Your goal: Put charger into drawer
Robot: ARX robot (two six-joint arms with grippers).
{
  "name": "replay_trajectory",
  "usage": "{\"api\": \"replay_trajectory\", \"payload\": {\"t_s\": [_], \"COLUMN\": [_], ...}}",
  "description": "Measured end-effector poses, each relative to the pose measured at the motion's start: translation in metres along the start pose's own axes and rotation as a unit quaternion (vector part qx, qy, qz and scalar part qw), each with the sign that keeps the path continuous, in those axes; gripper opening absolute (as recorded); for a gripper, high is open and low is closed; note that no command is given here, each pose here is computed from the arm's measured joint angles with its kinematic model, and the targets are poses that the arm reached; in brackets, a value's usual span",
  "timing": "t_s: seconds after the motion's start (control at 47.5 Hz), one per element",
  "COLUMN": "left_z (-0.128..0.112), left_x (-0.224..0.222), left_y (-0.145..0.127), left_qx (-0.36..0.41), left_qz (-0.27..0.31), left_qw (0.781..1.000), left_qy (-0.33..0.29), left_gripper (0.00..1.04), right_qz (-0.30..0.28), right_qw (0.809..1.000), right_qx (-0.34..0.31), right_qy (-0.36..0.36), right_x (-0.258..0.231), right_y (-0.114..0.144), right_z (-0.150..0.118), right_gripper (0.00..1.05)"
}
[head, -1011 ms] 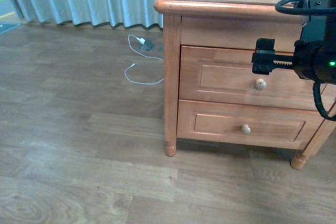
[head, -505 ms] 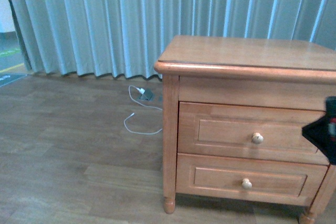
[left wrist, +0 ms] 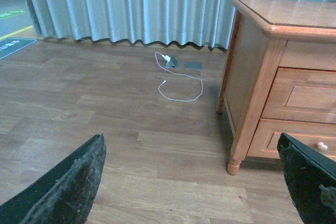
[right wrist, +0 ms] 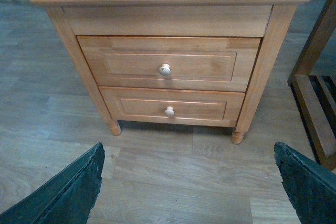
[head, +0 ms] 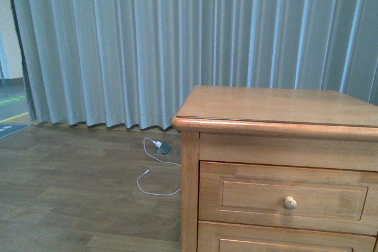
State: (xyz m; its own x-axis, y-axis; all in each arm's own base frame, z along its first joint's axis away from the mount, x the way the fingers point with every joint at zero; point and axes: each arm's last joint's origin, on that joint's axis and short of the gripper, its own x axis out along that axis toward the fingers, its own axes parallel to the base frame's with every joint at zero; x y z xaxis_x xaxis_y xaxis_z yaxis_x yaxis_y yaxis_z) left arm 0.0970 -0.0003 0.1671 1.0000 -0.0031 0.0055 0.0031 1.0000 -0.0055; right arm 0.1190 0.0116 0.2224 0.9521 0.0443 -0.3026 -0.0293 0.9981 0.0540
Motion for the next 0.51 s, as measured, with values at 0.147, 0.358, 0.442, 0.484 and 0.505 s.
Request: {"api": "replay_trajectory", "payload": {"t_s": [0.147, 0.358, 0.442, 0.484, 0.505], "left_z": [0.000, 0.000, 0.000, 0.000, 0.000], "left_x": [0.000, 0.000, 0.000, 0.000, 0.000], "left_y": [0.000, 0.000, 0.000, 0.000, 0.000], "left_qx": [0.000, 0.000, 0.000, 0.000, 0.000], "left_qz": [0.000, 0.000, 0.000, 0.000, 0.000], "left_qw": [1.000, 1.000, 1.000, 1.000, 1.000], "left_qy": [0.000, 0.000, 0.000, 0.000, 0.000], "left_gripper": [0.99, 0.99, 0.99, 0.99, 0.99], "right_qz": [-0.010, -0.020, -0.017, -0.017, -0.017], "right_qw": [1.000, 0.987, 0.988, 0.988, 0.988], "right_qx": [-0.006, -0.016, -0.019, -0.021, -0.021], "right_qy": [-0.028, -0.157, -0.153, -0.151, -0.150], "right_x": [0.002, 0.000, 0.001, 0.002, 0.002], "right_y": [-0.001, -0.012, -0.012, -0.012, -0.012], "right_z": [-0.003, -0.015, -0.023, -0.027, -0.028], "right_gripper": [0.93, 0.59, 0.45, 0.37, 0.34]}}
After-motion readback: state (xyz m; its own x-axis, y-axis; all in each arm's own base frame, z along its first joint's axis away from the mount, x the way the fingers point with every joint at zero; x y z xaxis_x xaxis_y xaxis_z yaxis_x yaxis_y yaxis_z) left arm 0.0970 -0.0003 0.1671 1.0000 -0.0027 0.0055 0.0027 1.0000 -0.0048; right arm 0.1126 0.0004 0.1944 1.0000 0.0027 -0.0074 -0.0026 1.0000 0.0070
